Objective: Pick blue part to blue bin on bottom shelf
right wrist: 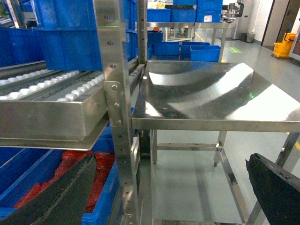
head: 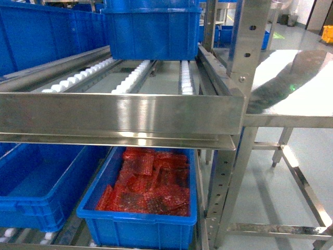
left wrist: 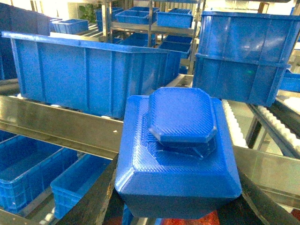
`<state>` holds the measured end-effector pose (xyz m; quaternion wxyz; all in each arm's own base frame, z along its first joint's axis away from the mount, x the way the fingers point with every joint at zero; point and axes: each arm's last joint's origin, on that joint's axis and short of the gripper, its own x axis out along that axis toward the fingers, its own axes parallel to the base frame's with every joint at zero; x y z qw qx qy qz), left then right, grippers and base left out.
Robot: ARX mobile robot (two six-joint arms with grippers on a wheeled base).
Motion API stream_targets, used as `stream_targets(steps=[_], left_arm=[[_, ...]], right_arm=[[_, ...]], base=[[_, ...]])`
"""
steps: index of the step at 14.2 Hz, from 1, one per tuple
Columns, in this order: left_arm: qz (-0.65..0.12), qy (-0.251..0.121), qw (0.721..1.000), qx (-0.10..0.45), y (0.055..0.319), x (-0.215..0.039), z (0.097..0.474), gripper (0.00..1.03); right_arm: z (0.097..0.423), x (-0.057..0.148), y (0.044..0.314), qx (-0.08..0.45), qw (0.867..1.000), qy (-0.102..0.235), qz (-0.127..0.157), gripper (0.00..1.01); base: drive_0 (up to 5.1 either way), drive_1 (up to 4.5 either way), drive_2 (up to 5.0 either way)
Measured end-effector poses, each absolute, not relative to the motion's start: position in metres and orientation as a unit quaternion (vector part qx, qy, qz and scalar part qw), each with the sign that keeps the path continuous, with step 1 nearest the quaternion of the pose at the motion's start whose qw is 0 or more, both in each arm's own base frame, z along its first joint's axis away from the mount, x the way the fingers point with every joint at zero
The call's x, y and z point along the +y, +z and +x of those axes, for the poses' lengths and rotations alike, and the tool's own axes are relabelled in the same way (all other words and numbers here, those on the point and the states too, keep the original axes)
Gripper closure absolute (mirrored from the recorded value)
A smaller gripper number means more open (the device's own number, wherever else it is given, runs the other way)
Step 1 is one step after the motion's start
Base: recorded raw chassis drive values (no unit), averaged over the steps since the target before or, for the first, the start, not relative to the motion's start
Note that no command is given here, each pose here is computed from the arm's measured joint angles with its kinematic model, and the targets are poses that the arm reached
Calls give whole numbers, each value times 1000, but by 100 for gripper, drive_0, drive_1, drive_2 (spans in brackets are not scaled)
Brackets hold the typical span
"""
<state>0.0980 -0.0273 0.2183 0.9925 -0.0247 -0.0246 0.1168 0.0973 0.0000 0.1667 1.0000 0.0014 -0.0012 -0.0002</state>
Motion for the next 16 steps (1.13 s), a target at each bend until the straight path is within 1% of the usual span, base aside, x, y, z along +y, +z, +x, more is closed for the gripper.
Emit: stream_targets(steps=[16], left_arm=[[-25, 116, 993, -25, 218, -27, 98, 60]], right_arm=[[97, 0, 167, 0, 1000, 0, 1, 3]], base=[[-501, 236, 236]])
